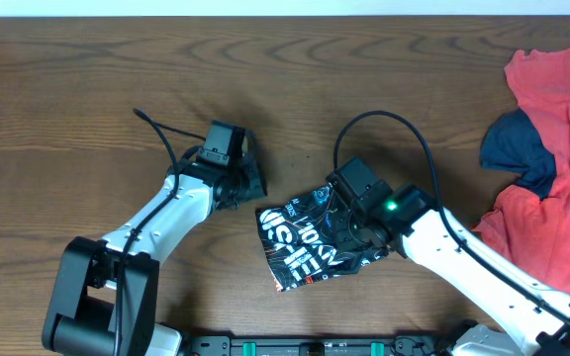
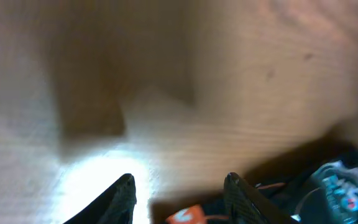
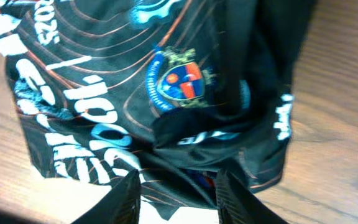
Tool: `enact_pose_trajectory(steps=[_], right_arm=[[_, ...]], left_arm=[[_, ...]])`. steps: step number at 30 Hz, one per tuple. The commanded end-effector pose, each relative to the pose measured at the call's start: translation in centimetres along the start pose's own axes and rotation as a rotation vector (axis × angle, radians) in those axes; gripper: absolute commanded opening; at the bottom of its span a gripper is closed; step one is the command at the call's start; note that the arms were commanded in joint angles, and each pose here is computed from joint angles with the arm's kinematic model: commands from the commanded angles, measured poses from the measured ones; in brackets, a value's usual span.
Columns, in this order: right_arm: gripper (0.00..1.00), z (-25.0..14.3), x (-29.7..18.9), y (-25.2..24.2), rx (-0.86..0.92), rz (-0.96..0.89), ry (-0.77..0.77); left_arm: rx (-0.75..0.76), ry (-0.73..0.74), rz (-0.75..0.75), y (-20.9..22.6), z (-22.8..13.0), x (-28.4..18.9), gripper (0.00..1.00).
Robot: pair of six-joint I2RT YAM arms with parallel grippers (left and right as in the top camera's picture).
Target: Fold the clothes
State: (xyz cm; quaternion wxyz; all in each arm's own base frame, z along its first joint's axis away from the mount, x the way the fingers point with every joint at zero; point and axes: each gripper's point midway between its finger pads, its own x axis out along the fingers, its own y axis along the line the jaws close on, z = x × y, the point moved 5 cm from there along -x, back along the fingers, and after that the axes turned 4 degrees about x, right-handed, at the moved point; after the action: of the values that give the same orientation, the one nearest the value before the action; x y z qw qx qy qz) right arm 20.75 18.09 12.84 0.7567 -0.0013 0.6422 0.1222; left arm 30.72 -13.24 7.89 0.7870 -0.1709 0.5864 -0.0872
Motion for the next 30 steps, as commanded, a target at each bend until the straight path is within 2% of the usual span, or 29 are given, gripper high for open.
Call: enact_pose_trajectory(steps=[1, 6, 10, 13, 17, 18, 23, 26, 30], right_arm=[[0.39, -0.8, 1.9, -0.1, -0.032, 0.013, 0.079], [0.34, -1.5, 4.3, -1.4, 0.016, -0.087, 0.131], [0.27, -2.3, 4.4, -4.4, 0.197, -0.301, 0.129], [0.19, -3.3, 3.6, -6.2, 0.318, -0.435, 0.135], [0.21, -4.1, 2.9, -7.3, 0.373, -0.52, 0.143], [0.22, -4.1, 2.9, -7.3, 0.373, -0.521, 0.141], [0.3, -3.3, 3.3, -6.9, 0.377, -0.489, 0.103], [0.33, -2.4, 3.8, -6.5, 0.335, -0.455, 0.069], [0.35, -0.2, 5.1, -6.4, 0.296, -0.377, -0.036]], left_arm=[[0.019, -0.023, -0.019, -0.7, 0.7, -0.5, 0.48], [0.033, 0.032, -0.003, -0.7, -0.6, 0.9, 0.48], [0.071, 0.129, -0.021, -2.0, -2.9, 2.2, 0.47], [0.088, 0.216, 0.018, -2.0, -5.0, 2.7, 0.4], [0.08, 0.305, 0.069, -1.3, -6.9, 2.3, 0.3], [0.075, 0.321, 0.08, -1.0, -7.2, 2.2, 0.24], [0.038, 0.444, 0.123, -0.1, -9.4, 1.2, 0.19], [-0.038, 0.573, 0.14, 0.2, -11.5, 0.0, 0.07], [-0.132, 0.659, 0.202, 0.7, -13.0, -1.2, 0.06]])
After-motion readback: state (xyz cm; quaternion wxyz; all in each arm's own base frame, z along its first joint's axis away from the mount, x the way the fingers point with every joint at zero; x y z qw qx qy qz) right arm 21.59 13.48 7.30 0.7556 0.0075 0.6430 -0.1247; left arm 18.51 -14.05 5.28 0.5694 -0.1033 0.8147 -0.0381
